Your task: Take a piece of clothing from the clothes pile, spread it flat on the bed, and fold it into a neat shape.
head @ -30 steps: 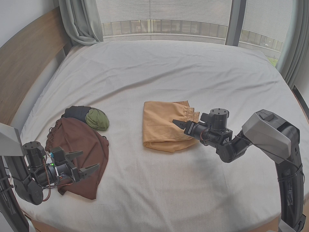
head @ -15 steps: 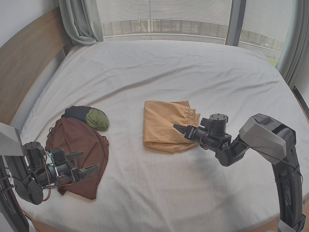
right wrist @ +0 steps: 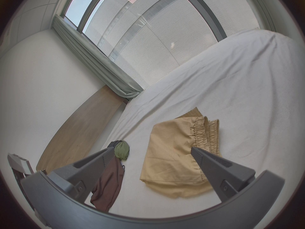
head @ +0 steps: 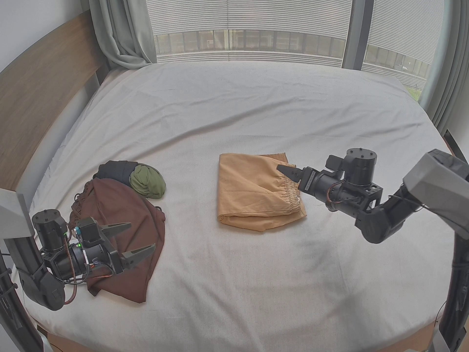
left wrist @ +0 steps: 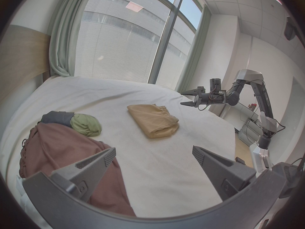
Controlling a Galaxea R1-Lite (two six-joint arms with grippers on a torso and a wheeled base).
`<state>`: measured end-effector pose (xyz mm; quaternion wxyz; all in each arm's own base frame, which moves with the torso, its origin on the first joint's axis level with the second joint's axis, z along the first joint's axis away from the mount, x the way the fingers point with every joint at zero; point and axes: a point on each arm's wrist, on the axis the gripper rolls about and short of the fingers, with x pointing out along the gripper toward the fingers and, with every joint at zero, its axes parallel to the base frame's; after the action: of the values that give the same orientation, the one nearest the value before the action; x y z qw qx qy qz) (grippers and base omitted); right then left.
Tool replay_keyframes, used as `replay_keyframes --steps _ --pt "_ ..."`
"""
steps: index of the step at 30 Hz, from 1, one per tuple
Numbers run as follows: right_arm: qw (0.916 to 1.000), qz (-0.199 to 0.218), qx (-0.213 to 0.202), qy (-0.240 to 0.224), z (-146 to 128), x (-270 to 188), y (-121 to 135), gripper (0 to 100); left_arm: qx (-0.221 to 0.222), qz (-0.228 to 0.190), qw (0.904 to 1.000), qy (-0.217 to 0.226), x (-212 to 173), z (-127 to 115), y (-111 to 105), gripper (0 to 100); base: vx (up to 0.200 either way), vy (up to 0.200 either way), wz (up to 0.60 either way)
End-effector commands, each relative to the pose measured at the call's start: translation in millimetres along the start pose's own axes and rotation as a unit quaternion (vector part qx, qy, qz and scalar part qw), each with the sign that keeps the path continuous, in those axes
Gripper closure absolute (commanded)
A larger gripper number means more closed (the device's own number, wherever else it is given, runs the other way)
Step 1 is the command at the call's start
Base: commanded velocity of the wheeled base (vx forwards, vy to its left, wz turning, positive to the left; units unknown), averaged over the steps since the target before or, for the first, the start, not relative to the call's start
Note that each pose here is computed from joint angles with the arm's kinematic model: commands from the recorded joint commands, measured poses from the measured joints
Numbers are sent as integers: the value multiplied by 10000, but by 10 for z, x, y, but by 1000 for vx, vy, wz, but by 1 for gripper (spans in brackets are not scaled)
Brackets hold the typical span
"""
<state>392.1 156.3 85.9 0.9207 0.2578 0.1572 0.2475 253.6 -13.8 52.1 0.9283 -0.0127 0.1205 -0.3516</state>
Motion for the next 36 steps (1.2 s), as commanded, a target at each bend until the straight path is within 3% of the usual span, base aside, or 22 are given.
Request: replay_keyframes --steps 1,6,9,15,23,28,36 --pt "9982 54 -502 -328 360 -859 338 0 363 -458 9977 -357 9 250 -278 0 0 0 0" --pt "9953 -68 -719 -645 538 -1370 389 0 354 -785 9959 -261 49 225 -445 0 0 0 0" --pt "9894 -326 -1188 -770 578 -1585 311 0 362 -1100 9930 -233 68 233 -606 0 0 0 0" --pt "9876 -409 -1275 -820 418 -2109 401 0 432 -1434 9876 -473 -90 378 -922 0 0 0 0" --pt "9835 -316 -1360 -1152 260 -2702 531 0 559 -1289 9873 -741 -426 453 -1087 0 0 0 0" --pt "9833 -452 -1314 -1179 67 -2932 519 0 670 -885 9887 -1006 -604 551 -1045 0 0 0 0" --pt "9609 -515 -1585 -2213 112 -3413 632 0 774 -331 9883 -1269 -1022 641 -1134 0 0 0 0"
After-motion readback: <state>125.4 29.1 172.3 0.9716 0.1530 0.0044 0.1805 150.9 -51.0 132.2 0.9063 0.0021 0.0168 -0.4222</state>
